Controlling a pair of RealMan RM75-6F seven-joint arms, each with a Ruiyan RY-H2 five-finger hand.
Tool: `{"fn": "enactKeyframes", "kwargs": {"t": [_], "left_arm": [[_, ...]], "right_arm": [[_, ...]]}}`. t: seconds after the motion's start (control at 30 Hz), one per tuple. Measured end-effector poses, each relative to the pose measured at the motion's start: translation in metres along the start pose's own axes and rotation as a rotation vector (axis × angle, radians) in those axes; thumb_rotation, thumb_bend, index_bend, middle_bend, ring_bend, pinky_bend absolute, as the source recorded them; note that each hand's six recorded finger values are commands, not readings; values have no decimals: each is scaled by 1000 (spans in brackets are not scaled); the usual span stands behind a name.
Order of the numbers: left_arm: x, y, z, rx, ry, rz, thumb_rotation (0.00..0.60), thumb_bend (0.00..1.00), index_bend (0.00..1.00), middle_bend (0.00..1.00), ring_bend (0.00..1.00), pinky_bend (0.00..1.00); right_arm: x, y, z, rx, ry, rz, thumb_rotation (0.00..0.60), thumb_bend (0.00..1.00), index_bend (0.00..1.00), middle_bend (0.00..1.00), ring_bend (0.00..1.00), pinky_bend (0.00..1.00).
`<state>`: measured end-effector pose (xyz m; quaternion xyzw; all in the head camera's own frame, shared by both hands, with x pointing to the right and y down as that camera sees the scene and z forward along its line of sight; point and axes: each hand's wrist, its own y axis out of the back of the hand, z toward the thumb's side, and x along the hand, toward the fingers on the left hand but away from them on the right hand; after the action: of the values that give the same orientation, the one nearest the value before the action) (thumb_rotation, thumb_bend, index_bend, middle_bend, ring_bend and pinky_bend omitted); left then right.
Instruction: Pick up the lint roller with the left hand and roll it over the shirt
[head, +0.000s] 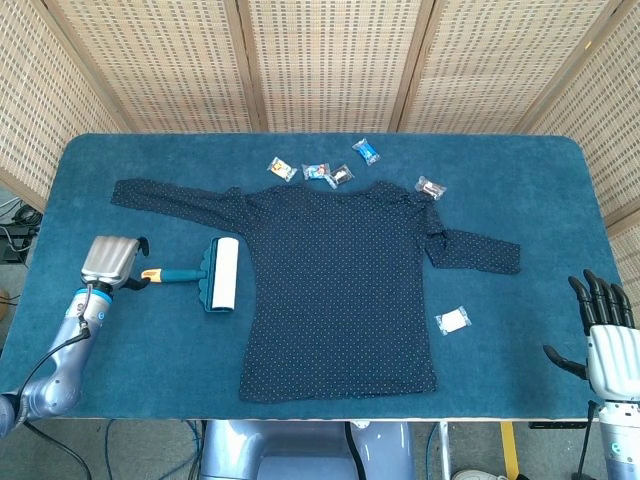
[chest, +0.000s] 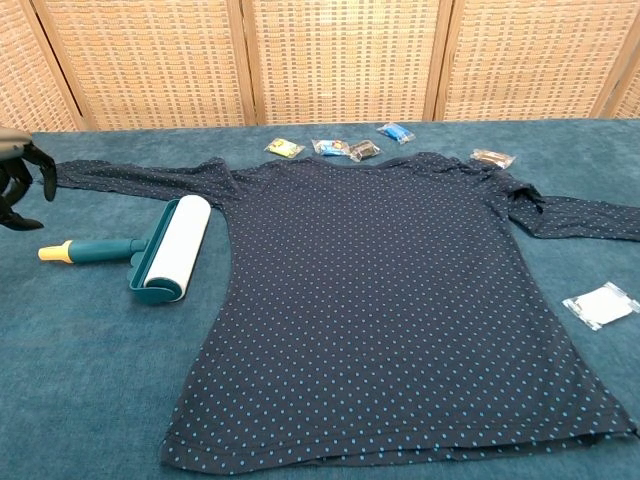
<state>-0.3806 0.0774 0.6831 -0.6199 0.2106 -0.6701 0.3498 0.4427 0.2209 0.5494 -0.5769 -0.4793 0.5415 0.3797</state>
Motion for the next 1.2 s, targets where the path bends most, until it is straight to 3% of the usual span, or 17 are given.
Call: {"fn": "enactKeyframes", "kwargs": {"t": [1.2], "left_arm": [[41,-29,62,116,-74,-58,600,267,428,719,602,614]], "right_arm": [[-2,4,-9,-17,-24,-15,600,108,77,0,0,0]]}}
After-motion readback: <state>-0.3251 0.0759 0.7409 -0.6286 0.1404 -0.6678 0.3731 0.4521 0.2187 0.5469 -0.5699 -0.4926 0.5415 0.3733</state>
